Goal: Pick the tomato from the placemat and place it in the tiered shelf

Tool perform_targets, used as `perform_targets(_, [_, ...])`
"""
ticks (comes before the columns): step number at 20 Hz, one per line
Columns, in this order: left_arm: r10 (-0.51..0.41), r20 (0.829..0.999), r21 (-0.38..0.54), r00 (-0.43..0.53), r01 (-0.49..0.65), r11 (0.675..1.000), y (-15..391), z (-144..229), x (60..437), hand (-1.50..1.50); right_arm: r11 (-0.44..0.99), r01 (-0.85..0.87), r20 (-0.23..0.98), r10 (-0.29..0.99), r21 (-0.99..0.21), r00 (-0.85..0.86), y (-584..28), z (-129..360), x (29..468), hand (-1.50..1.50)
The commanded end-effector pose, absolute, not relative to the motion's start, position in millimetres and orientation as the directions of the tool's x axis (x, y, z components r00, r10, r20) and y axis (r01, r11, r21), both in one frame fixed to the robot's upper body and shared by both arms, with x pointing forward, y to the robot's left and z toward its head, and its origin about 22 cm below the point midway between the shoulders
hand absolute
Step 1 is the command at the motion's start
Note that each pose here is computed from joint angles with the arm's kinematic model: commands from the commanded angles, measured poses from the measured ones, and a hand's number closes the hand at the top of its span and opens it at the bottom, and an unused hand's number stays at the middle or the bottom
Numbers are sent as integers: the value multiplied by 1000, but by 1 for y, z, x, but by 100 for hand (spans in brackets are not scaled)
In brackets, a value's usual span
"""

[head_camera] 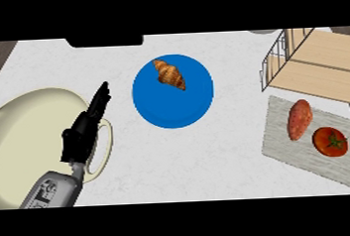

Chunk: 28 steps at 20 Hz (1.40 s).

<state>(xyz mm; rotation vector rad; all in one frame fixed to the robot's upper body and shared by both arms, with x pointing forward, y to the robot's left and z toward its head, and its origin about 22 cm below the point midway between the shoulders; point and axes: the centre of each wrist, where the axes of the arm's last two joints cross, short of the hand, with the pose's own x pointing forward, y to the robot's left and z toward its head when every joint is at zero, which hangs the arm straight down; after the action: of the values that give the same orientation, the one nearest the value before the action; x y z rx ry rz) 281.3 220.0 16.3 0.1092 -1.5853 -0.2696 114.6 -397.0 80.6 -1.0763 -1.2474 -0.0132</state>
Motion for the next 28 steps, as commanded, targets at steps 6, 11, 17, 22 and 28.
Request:
perform_targets(6, [-219, 975, 220, -28, 89, 971, 202, 29, 284, 0, 468, 371, 593, 548, -802, 590, -352, 130, 141, -150])
perform_targets(11, [-234, 972, 234, -6, 94, 968, 231, 6, 277, 0, 469, 379, 600, 554, -798, 577, -313, 124, 154, -150])
perform_targets(17, [-225, 974, 226, -20, 88, 970, 222, 17, 301, 0, 426, 391, 578, 566, -816, 588, -291, 128, 175, -150])
perform_targets(22, [-217, 976, 217, -4, 90, 972, 218, 6, 279, 0, 426, 407, 588, 538, -808, 604, -284, 119, 172, -150])
perform_targets(28, [-242, 970, 243, -27, 92, 966, 217, 11, 286, 0, 428, 396, 580, 524, -812, 624, -282, 116, 194, -150])
